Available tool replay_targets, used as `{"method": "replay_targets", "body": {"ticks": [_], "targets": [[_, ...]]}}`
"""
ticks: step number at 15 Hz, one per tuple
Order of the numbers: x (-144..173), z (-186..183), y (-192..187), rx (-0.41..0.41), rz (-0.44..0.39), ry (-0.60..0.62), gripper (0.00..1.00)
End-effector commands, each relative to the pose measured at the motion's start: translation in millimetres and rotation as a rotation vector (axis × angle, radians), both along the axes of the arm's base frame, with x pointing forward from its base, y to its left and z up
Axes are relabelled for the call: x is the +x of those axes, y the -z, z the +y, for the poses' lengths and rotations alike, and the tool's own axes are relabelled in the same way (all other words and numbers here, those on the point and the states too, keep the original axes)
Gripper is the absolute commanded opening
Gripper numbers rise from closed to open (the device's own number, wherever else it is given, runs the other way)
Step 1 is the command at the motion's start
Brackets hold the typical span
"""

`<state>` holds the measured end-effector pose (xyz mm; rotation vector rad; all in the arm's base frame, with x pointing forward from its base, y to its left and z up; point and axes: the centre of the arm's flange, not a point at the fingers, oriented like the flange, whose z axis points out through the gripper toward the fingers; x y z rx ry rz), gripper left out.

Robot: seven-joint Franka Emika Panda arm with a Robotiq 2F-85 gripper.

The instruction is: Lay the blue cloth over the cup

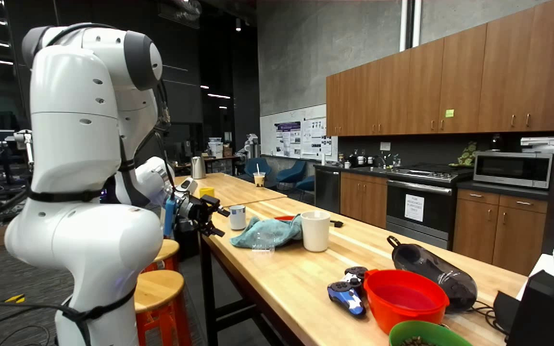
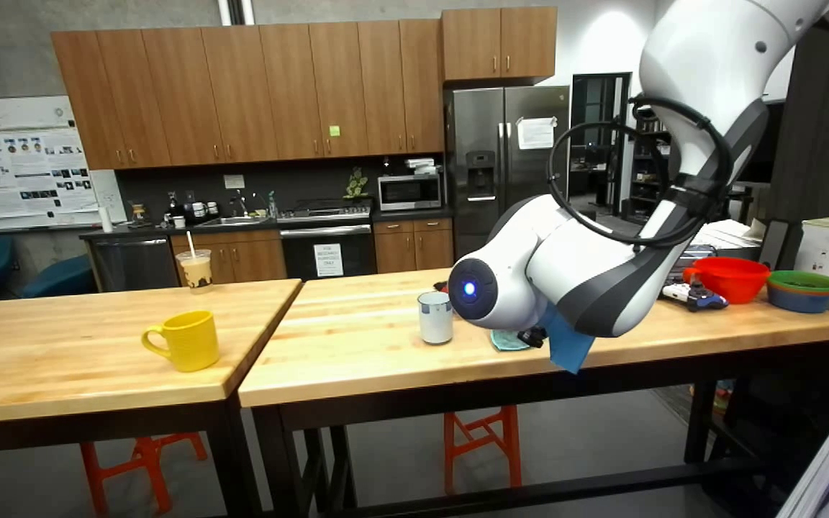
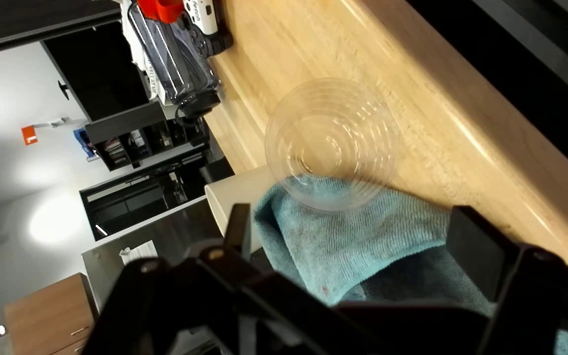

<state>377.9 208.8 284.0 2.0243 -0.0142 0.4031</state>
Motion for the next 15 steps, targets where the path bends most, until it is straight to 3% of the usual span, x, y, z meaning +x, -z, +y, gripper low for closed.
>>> {"method": "replay_targets", "body": {"ticks": [1,5,15], "targets": [[20.9,-18.7,1.1,-0.042,0.002,-0.001,1.0],[40.7,-37.1,-7.6,-0.106,-0.121,-0.042,1.0],[44.3,-26.7,8.5,-0.089,-0.304,-0.026,1.0]]}}
